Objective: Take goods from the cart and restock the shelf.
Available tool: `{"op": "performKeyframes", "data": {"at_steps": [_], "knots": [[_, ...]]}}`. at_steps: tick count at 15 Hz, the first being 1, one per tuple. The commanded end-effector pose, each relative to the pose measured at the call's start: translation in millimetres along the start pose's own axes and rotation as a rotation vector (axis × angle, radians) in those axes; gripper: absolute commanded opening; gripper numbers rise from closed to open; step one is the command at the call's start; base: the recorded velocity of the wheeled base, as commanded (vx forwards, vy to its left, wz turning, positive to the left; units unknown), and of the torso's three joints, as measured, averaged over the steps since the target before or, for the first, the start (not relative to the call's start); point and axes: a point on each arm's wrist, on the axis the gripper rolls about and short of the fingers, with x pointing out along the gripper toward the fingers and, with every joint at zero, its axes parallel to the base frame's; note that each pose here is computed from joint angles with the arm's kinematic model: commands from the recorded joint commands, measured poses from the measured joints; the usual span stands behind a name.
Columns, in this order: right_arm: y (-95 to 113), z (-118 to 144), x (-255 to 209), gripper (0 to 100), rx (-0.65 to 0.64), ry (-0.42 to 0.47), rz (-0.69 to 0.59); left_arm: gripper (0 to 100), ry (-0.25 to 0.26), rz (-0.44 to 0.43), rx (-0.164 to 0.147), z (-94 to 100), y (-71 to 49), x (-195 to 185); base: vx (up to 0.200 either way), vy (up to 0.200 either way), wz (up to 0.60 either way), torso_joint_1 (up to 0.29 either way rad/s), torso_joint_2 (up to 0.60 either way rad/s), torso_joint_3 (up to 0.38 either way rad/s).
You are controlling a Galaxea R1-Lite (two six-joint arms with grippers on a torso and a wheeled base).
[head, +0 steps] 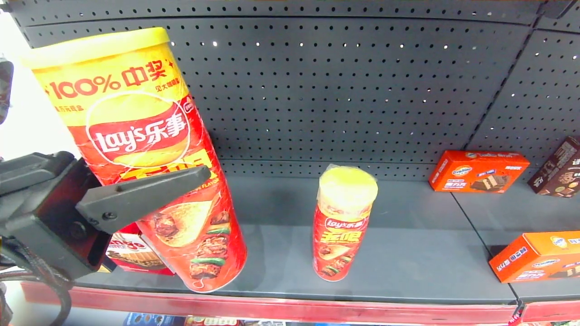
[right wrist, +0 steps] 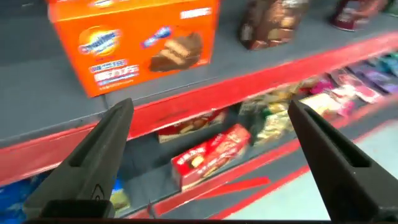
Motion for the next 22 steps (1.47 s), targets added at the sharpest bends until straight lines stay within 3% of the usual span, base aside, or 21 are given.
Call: {"op": "performKeyframes", "data": {"at_steps": [1,4,5,8,11,12,13,15,19,22], "knots": [[0.3,-1.0,0.6,100,-0.009,0.008,0.017,0,0.014,0.000,-0.015,-4.3,4.1,3.5,0.000,0.000,0.00,0.000,0.00,0.000],[0.3,-1.0,0.6,100,-0.009,0.008,0.017,0,0.025,0.006,-0.016,-7.1,9.4,7.2,0.000,0.000,0.00,0.000,0.00,0.000],[0.3,-1.0,0.6,100,-0.009,0.008,0.017,0,0.037,0.007,-0.001,-10.4,13.0,9.9,0.000,0.000,0.00,0.000,0.00,0.000],[0.3,-1.0,0.6,100,-0.009,0.008,0.017,0,0.080,0.007,0.110,-19.5,23.2,18.1,0.000,0.000,0.00,0.000,0.00,0.000],[0.3,-1.0,0.6,100,-0.009,0.008,0.017,0,0.111,0.025,0.157,-26.6,33.7,23.6,0.000,0.000,0.00,0.000,0.00,0.000],[0.3,-1.0,0.6,100,-0.009,0.008,0.017,0,0.072,0.117,0.201,-11.3,38.6,27.1,0.000,0.000,0.00,0.000,0.00,0.000],[0.3,-1.0,0.6,100,-0.009,0.008,0.017,0,0.036,0.149,0.228,1.7,41.2,33.8,0.000,0.000,0.00,0.000,0.00,0.000],[0.3,-1.0,0.6,100,-0.009,0.008,0.017,0,0.037,0.108,0.220,3.1,41.3,40.8,0.000,0.000,0.00,0.000,0.00,0.000],[0.3,-1.0,0.6,100,-0.009,0.008,0.017,0,0.132,0.059,0.122,-0.6,40.2,47.6,0.000,0.000,0.00,0.000,0.00,0.000],[0.3,-1.0,0.6,100,-0.009,0.008,0.017,0,0.154,0.081,0.116,-4.7,51.2,52.2,0.000,0.000,0.00,0.000,0.00,0.000]]}}
